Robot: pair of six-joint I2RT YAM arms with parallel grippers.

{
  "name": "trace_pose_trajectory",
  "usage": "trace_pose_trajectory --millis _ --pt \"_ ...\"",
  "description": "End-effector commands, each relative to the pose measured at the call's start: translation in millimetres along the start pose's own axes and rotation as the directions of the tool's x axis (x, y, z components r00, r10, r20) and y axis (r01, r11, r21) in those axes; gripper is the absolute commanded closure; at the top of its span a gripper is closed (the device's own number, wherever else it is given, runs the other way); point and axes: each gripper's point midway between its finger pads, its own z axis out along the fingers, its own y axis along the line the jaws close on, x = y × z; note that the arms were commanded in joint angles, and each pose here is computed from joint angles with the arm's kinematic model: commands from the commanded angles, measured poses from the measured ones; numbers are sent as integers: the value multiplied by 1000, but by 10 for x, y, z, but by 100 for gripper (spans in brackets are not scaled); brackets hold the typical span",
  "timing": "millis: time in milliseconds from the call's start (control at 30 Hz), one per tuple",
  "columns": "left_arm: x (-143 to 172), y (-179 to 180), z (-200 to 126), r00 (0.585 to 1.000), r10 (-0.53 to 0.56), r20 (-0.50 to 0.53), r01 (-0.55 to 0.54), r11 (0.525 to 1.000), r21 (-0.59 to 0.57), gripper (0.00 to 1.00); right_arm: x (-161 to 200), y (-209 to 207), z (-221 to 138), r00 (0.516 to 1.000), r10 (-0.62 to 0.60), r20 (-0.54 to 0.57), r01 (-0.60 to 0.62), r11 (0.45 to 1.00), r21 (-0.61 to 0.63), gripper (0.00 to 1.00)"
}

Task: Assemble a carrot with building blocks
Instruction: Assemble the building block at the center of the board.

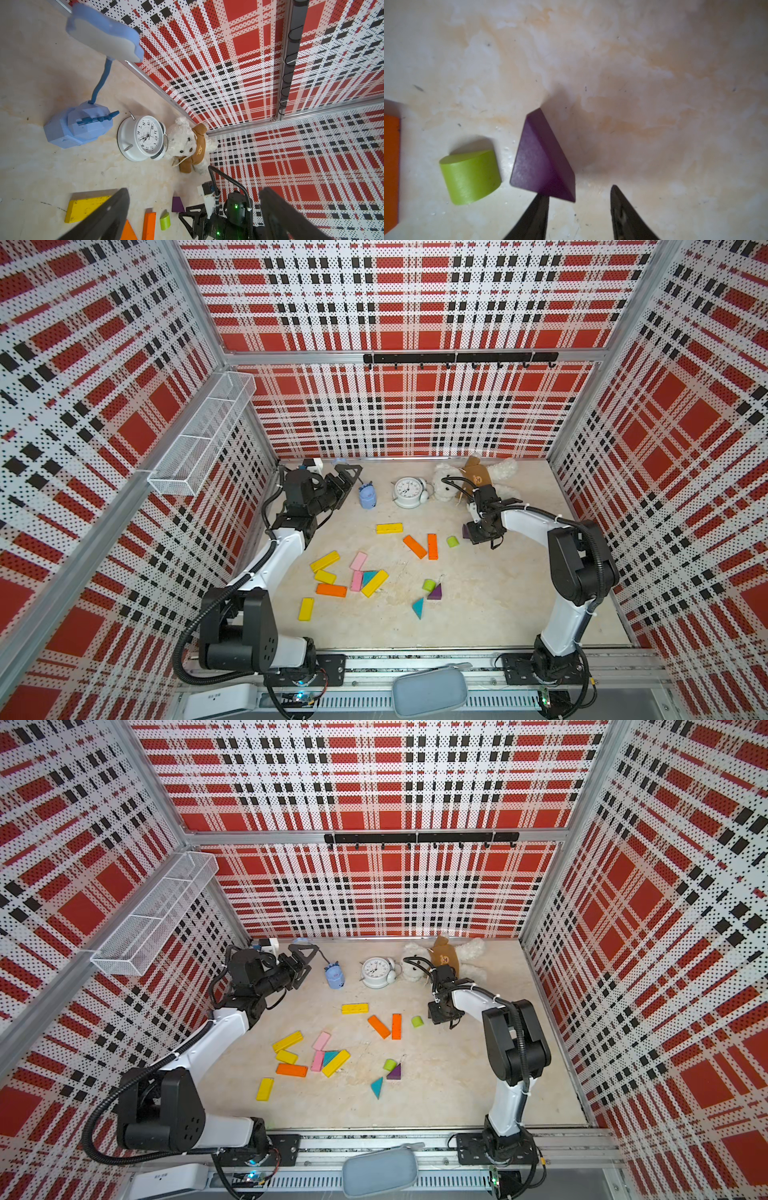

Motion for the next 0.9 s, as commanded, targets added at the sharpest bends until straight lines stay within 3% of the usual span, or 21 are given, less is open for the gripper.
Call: trace_pose_trajectory --millis 0,267,367,533,733,867 --pt "5 -16 18 1000 1 -6 -1 1000 19 1 12 -33 4 1000 7 -10 -7 1000 12 51" --pt "33 -74 23 1000 16 -11 -16 999 31 0 30 39 -402 996 74 46 -74 997 -12 50" --pt "-57 102 -59 999 -15 37 18 998 -59 0 -29 24 -646 988 116 101 -116 993 -4 46" --pt "-321 163 -200 993 -27 115 34 998 -60 1 -44 -27 -899 968 192 160 -193 981 -9 43" --pt "-362 -245 -315 971 185 154 -171 980 -100 1 -92 -38 -1090 945 240 224 -237 971 -39 40" --pt "-217 -799 -401 883 433 181 -392 892 -223 0 -81 6 -1179 931 268 248 -254 963 -89 39"
